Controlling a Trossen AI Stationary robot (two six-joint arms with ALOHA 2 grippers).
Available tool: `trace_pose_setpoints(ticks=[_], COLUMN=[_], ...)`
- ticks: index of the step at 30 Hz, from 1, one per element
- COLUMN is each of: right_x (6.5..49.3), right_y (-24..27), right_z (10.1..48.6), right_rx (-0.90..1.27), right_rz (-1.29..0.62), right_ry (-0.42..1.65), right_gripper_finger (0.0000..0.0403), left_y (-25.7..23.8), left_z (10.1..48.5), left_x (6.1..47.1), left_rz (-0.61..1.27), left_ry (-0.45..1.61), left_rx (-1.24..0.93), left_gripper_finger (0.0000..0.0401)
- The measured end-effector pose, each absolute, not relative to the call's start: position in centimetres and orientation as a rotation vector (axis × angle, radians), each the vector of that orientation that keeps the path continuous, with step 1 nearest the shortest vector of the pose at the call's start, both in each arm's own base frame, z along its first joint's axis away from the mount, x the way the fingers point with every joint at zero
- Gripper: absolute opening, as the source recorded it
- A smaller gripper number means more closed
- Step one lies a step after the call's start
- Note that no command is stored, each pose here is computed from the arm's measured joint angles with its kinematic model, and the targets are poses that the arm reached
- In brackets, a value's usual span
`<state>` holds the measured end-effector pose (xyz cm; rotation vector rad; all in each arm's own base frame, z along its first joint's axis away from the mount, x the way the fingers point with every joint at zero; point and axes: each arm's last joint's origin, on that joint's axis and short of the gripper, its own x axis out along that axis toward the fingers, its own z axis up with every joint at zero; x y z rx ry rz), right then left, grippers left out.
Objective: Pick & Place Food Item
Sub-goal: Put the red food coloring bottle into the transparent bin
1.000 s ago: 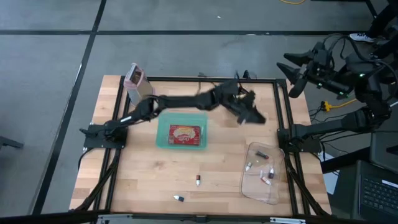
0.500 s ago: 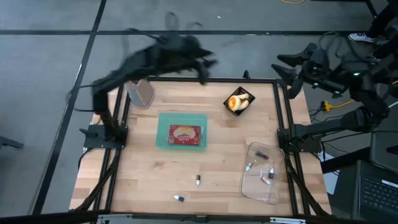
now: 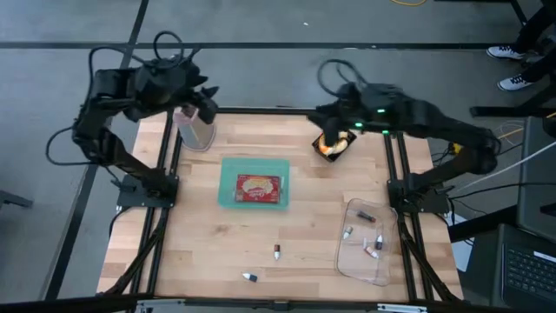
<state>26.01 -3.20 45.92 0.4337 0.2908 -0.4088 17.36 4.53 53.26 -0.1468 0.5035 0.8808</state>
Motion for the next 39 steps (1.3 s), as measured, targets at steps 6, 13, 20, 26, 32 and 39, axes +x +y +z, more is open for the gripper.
trace_pose_setpoints(ticks=[6, 13, 20, 26, 32, 39], right_x=[31.1, 36.4, 38.0, 37.8, 39.5, 42.4], right_y=[-2.1, 1.3, 5.6, 9.7, 12.8, 16.2], right_z=[45.2, 43.6, 41.1, 38.1, 33.7, 28.3], right_rx=[0.626, 0.699, 0.86, 0.899, 0.871, 1.027], right_rz=[-0.532, -0.674, -0.743, -0.772, -0.837, -0.861], right_ry=[0.23, 0.404, 0.633, 0.867, 1.007, 1.075], right_gripper_finger=[0.0181, 0.0137, 0.0142, 0.0184, 0.0226, 0.0234], left_y=[4.3, 4.0, 3.2, 2.8, 2.7, 2.7], left_z=[53.2, 48.8, 41.0, 36.7, 36.2, 35.4], left_x=[15.7, 13.8, 10.9, 9.7, 9.5, 10.1], left_rz=[0.648, 0.39, 0.25, 0.244, 0.262, 0.236], left_ry=[0.457, 0.253, -0.03, -0.061, -0.067, 0.029], left_rx=[-0.143, -0.242, -0.5, -0.623, -0.621, -0.578], left_gripper_finger=[0.0182, 0.0182, 0.0182, 0.0182, 0.0182, 0.0182])
